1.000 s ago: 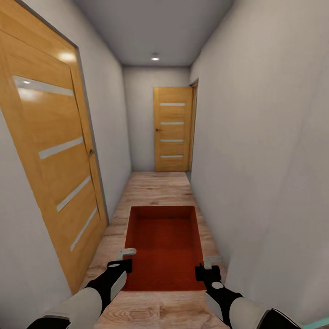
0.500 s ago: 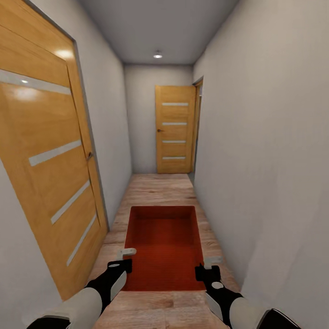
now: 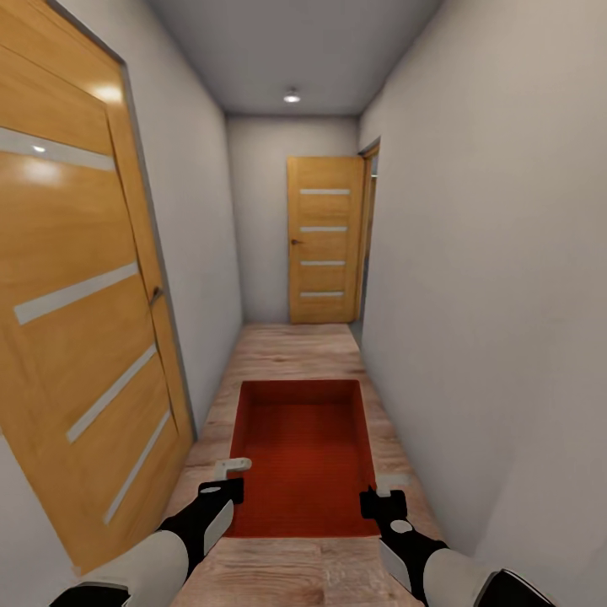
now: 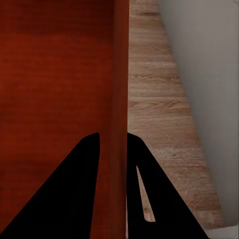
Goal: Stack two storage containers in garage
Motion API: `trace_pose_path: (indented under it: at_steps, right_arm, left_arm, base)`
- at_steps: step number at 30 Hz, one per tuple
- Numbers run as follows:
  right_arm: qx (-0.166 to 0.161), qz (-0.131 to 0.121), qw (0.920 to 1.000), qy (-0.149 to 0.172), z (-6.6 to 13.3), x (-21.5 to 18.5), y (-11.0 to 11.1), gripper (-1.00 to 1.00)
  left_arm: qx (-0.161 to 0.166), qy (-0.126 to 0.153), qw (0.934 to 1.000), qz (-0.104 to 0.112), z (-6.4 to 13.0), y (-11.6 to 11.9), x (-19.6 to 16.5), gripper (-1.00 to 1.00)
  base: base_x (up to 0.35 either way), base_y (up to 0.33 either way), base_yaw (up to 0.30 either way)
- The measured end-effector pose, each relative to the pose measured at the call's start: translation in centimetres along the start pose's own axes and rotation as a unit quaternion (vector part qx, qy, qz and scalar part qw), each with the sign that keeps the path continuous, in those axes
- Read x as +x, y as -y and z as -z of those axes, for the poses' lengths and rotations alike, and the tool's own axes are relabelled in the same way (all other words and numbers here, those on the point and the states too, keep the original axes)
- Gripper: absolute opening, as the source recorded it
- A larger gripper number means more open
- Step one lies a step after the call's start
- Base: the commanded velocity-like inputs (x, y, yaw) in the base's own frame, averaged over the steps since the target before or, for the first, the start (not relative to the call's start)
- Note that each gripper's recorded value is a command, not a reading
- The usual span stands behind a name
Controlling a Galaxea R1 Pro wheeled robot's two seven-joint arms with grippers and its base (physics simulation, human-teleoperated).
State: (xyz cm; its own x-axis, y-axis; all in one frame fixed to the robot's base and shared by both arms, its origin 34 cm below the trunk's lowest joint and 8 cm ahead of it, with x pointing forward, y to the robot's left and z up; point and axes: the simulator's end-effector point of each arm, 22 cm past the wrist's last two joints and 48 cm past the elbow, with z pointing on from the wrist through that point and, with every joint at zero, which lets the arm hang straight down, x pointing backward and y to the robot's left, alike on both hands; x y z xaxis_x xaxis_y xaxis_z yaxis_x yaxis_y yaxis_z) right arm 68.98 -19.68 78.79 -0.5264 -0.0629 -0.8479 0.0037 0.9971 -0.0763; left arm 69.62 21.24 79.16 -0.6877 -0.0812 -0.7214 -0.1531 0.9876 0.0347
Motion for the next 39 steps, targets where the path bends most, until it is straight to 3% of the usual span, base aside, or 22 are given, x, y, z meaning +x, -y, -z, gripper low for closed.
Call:
trace_pose_path:
  at_steps: [39]
  right_arm:
    - [0.000,0.000,1.0000,0.001,-0.01,-0.10,-0.01,-1.00]
  left_arm:
    - [0.000,0.002,1.0000,-0.001,0.00,-0.01,-0.13,-1.00]
  base:
    - [0.322,0.000,0.000]
